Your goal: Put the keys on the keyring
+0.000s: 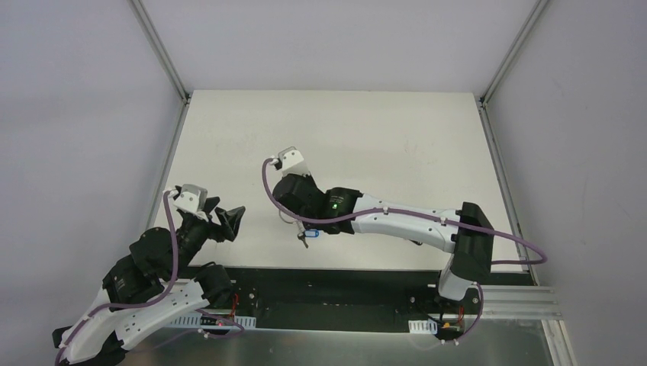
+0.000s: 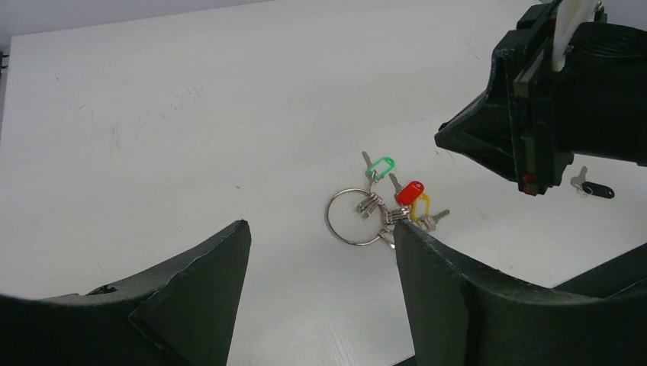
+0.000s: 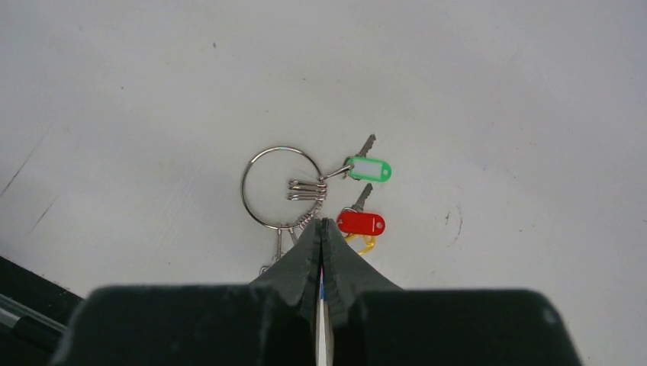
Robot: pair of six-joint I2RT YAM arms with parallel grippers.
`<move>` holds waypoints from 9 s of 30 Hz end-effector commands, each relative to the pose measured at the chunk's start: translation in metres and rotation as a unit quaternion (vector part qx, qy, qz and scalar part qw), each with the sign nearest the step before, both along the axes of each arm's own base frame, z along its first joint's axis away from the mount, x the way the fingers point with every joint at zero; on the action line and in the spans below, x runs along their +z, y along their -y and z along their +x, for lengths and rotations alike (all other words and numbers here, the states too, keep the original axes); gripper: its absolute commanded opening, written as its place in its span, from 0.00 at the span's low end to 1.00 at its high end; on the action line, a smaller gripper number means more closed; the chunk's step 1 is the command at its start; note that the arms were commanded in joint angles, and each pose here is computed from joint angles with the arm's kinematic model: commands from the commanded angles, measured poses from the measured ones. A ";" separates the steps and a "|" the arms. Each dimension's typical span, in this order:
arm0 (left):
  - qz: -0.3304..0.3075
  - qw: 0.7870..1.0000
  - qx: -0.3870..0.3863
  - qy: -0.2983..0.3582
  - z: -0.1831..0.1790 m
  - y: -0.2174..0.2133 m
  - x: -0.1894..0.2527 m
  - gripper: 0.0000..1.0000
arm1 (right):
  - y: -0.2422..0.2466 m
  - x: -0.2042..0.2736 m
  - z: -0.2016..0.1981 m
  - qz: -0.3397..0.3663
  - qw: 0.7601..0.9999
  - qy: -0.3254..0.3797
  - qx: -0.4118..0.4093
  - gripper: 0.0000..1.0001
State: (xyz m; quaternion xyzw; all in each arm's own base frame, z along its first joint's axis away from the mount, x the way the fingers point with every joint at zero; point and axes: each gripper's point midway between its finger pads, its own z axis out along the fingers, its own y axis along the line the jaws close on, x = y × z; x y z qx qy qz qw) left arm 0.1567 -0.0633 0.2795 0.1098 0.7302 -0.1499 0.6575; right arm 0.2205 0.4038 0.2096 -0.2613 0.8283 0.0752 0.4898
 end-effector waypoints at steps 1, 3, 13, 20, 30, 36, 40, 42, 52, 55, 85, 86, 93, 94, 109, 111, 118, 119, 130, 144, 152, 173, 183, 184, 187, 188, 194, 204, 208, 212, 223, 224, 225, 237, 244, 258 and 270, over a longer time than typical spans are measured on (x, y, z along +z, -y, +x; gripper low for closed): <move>0.002 1.000 0.016 0.009 0.006 -0.001 0.006 0.68 | 0.012 0.004 0.013 0.049 0.998 -0.023 -0.042 0.00; 0.001 1.000 0.021 0.010 0.006 -0.004 0.006 0.68 | 0.004 -0.012 0.011 0.053 0.996 -0.054 -0.036 0.12; -0.013 0.999 0.033 0.016 0.005 -0.011 0.007 0.68 | -0.052 -0.078 -0.008 0.051 0.986 -0.161 0.010 0.46; -0.013 0.999 0.031 0.016 0.005 -0.010 0.006 0.68 | -0.072 -0.108 -0.004 0.046 0.982 -0.185 0.000 0.50; -0.012 0.999 0.029 0.015 0.004 -0.009 0.006 0.68 | -0.079 -0.151 0.010 0.026 0.980 -0.195 -0.028 0.51; -0.011 0.999 0.029 0.015 0.005 -0.009 0.006 0.68 | -0.076 -0.169 0.021 0.024 0.978 -0.205 -0.040 0.51; -0.010 0.999 0.030 0.015 0.005 -0.009 0.006 0.68 | -0.072 -0.181 0.021 0.017 0.975 -0.217 -0.042 0.48; -0.009 0.999 0.030 0.015 0.005 -0.009 0.006 0.68 | -0.070 -0.186 0.021 0.015 0.974 -0.220 -0.041 0.46; -0.008 0.999 0.030 0.014 0.005 -0.009 0.005 0.68 | -0.075 -0.210 0.008 -0.012 0.973 -0.227 -0.025 0.36; -0.008 0.999 0.030 0.014 0.005 -0.009 0.005 0.68 | -0.074 -0.218 0.002 -0.033 0.975 -0.220 -0.023 0.34; -0.020 0.999 0.035 0.020 0.003 -0.013 0.007 0.68 | -0.067 -0.020 -0.012 0.199 0.971 -0.131 0.030 0.00; -0.019 0.999 0.034 0.020 0.003 -0.013 0.007 0.68 | -0.063 -0.011 -0.014 0.211 0.968 -0.128 0.032 0.00; -0.018 0.999 0.032 0.018 0.003 -0.012 0.007 0.67 | -0.029 0.020 -0.021 0.309 0.940 -0.140 0.023 0.00; -0.019 0.999 0.031 0.018 0.003 -0.011 0.007 0.67 | -0.019 0.015 -0.018 0.318 0.937 -0.144 0.007 0.00; -0.010 0.999 0.032 0.013 0.005 -0.009 0.005 0.68 | 0.003 -0.078 -0.029 0.267 0.937 -0.223 -0.044 0.34; -0.014 0.999 0.033 0.013 0.005 -0.010 0.005 0.68 | -0.019 -0.081 -0.038 0.264 0.933 -0.242 -0.027 0.39; -0.008 0.999 0.032 0.010 0.006 -0.008 0.003 0.68 | -0.067 -0.091 -0.051 0.307 0.900 -0.308 -0.027 0.47; -0.009 0.999 0.032 0.010 0.006 -0.008 0.003 0.68 | -0.071 -0.094 -0.053 0.312 0.895 -0.318 -0.029 0.47; -0.011 0.999 0.030 0.013 0.005 -0.009 0.004 0.68 | -0.093 -0.121 -0.048 0.330 0.876 -0.347 -0.060 0.40; -0.005 1.000 0.027 0.012 0.006 -0.007 0.003 0.68 | -0.102 -0.147 -0.030 0.339 0.872 -0.345 -0.075 0.34; 0.002 1.000 0.027 0.009 0.007 -0.005 0.002 0.68 | -0.106 -0.156 -0.022 0.343 0.868 -0.351 -0.081 0.33; 0.000 0.999 0.031 0.012 0.007 -0.008 0.003 0.68 | -0.074 -0.090 -0.014 0.345 0.896 -0.276 -0.049 0.00; -0.014 0.999 0.041 0.021 0.004 -0.015 0.007 0.68 | -0.065 -0.006 -0.019 0.355 0.906 -0.230 0.012 0.00; -0.018 0.999 0.044 0.022 0.004 -0.017 0.008 0.68 | -0.066 -0.001 -0.020 0.354 0.907 -0.227 0.017 0.00; -0.028 0.997 0.060 0.029 0.003 -0.026 0.010 0.68 | -0.070 0.009 -0.023 0.350 0.908 -0.228 0.032 0.00; -0.032 0.997 0.065 0.031 0.003 -0.028 0.010 0.67 | -0.073 0.010 -0.024 0.348 0.908 -0.230 0.036 0.00; -0.043 0.996 0.076 0.036 0.002 -0.035 0.011 0.67 | -0.102 0.013 -0.039 0.327 0.908 -0.249 0.079 0.00; -0.043 0.995 0.078 0.036 0.002 -0.035 0.012 0.68 | -0.083 0.007 -0.043 0.231 0.946 -0.206 0.094 0.00; -0.045 0.996 0.076 0.035 0.002 -0.035 0.011 0.68 | 0.018 0.022 0.038 0.229 0.967 -0.092 -0.069 0.00; -0.050 0.995 0.076 0.037 0.001 -0.036 0.012 0.67 | 0.121 0.064 0.079 0.214 0.956 0.046 -0.194 0.00; -0.044 0.995 0.081 0.033 0.003 -0.035 0.011 0.67 | -0.016 0.061 0.012 0.283 0.950 -0.124 0.041 0.00; -0.045 0.995 0.081 0.034 0.002 -0.036 0.011 0.67 | -0.015 0.067 0.013 0.279 0.953 -0.110 0.038 0.00; -0.044 0.995 0.080 0.033 0.003 -0.035 0.011 0.67 | -0.008 0.070 0.016 0.272 0.957 -0.097 0.025 0.00; -0.042 0.996 0.074 0.033 0.002 -0.033 0.012 0.68 | 0.056 0.076 0.024 0.252 0.966 -0.043 -0.038 0.00; -0.040 0.996 0.074 0.031 0.003 -0.032 0.010 0.68 | 0.045 0.073 0.017 0.257 0.964 -0.066 -0.013 0.00; -0.044 0.995 0.082 0.035 0.003 -0.036 0.012 0.68 | -0.053 0.039 0.002 0.282 0.942 -0.165 0.072 0.00; -0.046 0.993 0.098 0.038 0.003 -0.043 0.011 0.67 | -0.140 0.070 -0.034 0.357 0.883 -0.234 0.197 0.00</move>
